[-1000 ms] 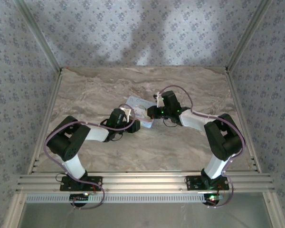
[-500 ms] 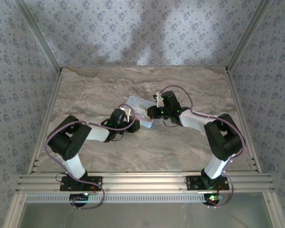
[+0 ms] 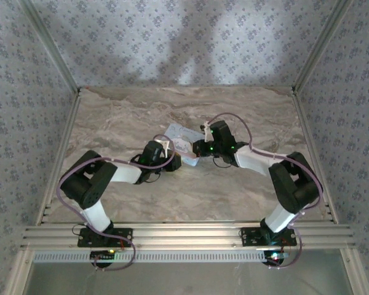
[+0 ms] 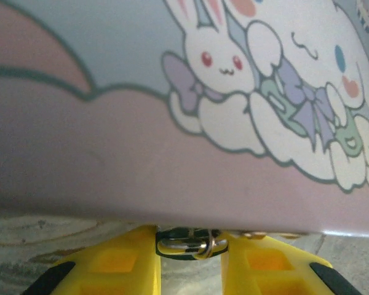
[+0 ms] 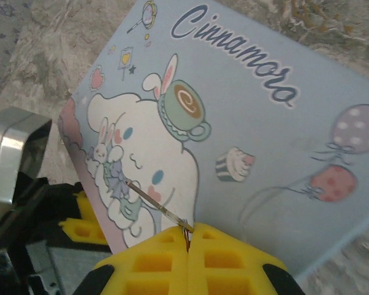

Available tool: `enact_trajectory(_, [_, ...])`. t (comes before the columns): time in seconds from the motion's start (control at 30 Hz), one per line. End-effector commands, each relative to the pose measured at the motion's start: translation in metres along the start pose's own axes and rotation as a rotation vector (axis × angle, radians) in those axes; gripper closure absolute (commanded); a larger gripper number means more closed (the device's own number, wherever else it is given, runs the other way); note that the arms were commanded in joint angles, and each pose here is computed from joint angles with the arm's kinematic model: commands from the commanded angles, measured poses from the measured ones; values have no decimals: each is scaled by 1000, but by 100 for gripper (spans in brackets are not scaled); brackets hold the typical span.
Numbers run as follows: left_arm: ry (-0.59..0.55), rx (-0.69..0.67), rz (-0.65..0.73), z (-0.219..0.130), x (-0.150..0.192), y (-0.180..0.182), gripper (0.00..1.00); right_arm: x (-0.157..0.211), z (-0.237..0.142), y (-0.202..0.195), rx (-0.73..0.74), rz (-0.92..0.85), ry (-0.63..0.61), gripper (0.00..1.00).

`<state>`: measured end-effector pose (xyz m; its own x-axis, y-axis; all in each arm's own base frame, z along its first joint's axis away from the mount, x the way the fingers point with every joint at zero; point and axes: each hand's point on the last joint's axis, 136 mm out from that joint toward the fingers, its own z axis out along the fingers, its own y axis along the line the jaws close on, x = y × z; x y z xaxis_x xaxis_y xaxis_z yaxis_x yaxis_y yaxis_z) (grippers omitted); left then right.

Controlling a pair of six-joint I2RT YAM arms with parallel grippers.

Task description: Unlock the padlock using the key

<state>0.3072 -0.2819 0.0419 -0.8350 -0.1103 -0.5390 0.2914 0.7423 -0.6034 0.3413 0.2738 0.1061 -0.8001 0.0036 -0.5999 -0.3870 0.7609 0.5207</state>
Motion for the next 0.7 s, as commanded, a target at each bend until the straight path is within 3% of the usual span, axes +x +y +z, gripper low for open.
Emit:
enact_trajectory(0.0, [-18,67,-45,-13,-16,-28,75,-6,-21,0,63,-50,-63,100])
enact_trajectory(0.33, [-1,123,-190,-30,-28,-60,83,17,-57,-5,253,-158,-64,100])
enact_trajectory(0.67, [-11,120,-368,-33,-41,-69,87,61,-56,-4,281,-151,30,100])
